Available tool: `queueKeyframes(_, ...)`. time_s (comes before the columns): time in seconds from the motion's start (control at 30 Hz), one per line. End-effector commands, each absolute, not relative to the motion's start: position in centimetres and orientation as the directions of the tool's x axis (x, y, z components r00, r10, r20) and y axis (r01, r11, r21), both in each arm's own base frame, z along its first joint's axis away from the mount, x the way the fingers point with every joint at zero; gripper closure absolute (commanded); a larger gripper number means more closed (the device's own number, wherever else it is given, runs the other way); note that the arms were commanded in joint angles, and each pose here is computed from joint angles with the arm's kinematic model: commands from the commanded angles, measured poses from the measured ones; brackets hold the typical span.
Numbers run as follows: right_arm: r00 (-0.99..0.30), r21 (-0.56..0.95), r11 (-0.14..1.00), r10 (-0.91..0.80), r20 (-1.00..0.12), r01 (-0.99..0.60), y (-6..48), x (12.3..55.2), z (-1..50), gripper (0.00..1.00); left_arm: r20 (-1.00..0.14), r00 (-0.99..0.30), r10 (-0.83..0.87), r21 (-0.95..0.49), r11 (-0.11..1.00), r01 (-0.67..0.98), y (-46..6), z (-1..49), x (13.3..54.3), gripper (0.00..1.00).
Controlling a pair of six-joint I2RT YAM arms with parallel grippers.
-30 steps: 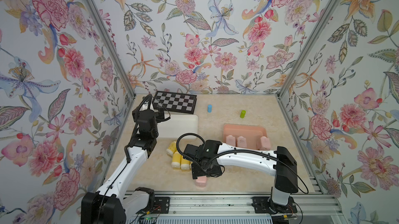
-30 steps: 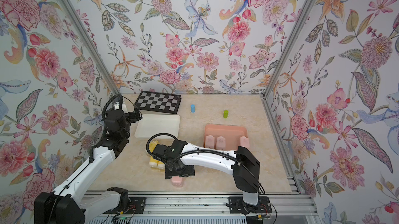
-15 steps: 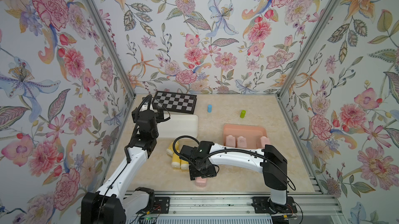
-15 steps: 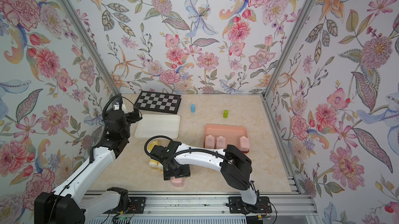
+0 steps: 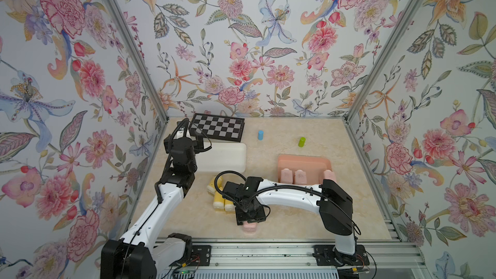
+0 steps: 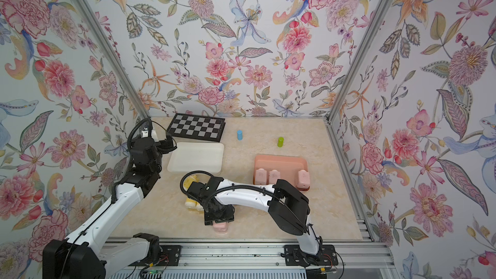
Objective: Place the pencil sharpeners by color into the storage box
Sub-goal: Pick up the pencil sharpener from the center of the board.
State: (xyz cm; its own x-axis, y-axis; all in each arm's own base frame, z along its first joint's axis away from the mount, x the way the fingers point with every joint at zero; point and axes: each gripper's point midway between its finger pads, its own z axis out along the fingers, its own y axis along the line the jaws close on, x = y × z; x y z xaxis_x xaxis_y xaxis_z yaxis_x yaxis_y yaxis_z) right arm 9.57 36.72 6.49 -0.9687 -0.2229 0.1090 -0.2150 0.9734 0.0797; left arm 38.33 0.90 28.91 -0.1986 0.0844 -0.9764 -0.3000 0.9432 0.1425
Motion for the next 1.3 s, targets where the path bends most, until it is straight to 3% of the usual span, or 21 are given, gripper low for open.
queueKeyframes(0.0, -0.967, 0.060, 0.976, -0.214, 0.135, -0.208, 36.2, 9.3, 5.4, 0.34, -0.979, -0.180, 0.096, 0.149, 0.941, -0.304, 0.8, 29.4, 38.1, 0.00)
queueKeyframes(0.47, -0.962, 0.072, 0.971, -0.235, 0.141, -0.226, 35.8, 8.5, 5.7, 0.51, -0.979, -0.180, 0.097, 0.149, 0.941, -0.303, 0.8, 29.4, 38.1, 0.00)
queueKeyframes(0.9, -0.952, 0.134, 0.956, -0.279, 0.125, -0.262, 35.3, 8.2, 8.0, 0.54, -0.978, -0.183, 0.099, 0.152, 0.940, -0.305, 0.8, 29.3, 38.1, 0.01)
queueKeyframes(1.27, -0.960, 0.126, 0.959, -0.266, 0.089, -0.254, 31.4, 9.5, 9.4, 0.55, -0.978, -0.184, 0.101, 0.153, 0.943, -0.297, 0.7, 29.3, 38.2, 0.01)
